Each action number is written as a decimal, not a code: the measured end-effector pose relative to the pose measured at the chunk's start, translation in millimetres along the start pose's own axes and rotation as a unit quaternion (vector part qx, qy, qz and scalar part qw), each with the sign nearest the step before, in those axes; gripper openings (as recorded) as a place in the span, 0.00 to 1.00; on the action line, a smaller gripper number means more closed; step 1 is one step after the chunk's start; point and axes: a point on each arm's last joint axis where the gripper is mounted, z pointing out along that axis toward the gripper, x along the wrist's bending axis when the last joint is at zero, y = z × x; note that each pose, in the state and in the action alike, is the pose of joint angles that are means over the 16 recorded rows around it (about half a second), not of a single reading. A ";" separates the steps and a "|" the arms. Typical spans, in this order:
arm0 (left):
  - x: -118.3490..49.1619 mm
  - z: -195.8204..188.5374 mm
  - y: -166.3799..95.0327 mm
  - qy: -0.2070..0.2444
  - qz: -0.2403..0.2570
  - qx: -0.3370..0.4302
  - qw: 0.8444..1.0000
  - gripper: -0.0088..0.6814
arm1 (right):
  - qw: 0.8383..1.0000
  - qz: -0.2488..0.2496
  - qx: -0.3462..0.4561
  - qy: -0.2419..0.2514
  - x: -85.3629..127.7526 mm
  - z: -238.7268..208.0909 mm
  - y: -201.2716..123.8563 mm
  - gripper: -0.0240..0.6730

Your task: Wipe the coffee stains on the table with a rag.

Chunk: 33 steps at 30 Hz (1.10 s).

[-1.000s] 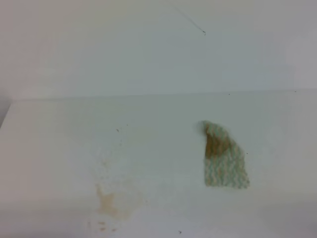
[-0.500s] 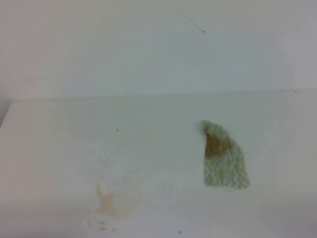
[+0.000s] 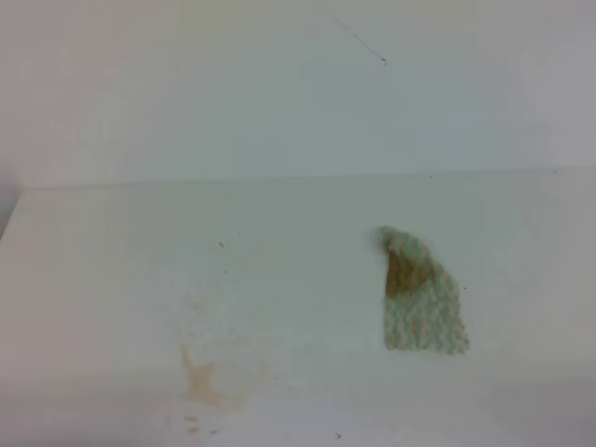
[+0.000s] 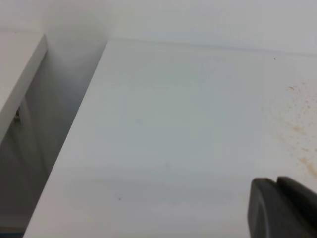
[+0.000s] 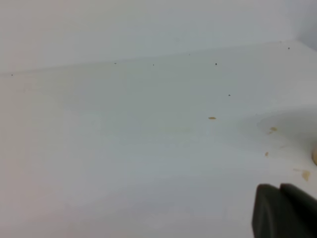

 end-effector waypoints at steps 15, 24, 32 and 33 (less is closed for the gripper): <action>-0.1 -0.2 0.7 0.000 0.000 -0.001 1.000 0.01 | 1.000 -0.001 -0.002 0.000 -0.1 -0.4 1.2 0.04; -0.6 -1.0 3.3 -0.001 0.000 -0.003 1.000 0.01 | 1.000 -0.001 -0.003 0.000 -0.1 -0.6 1.8 0.04; -1.0 -1.8 5.8 -0.001 0.000 -0.004 1.000 0.01 | 1.000 -0.002 -0.002 0.000 0.0 -0.1 0.3 0.04; -1.0 -1.8 5.8 -0.001 0.000 -0.004 1.000 0.01 | 1.000 -0.002 -0.002 0.000 0.0 0.1 -0.1 0.04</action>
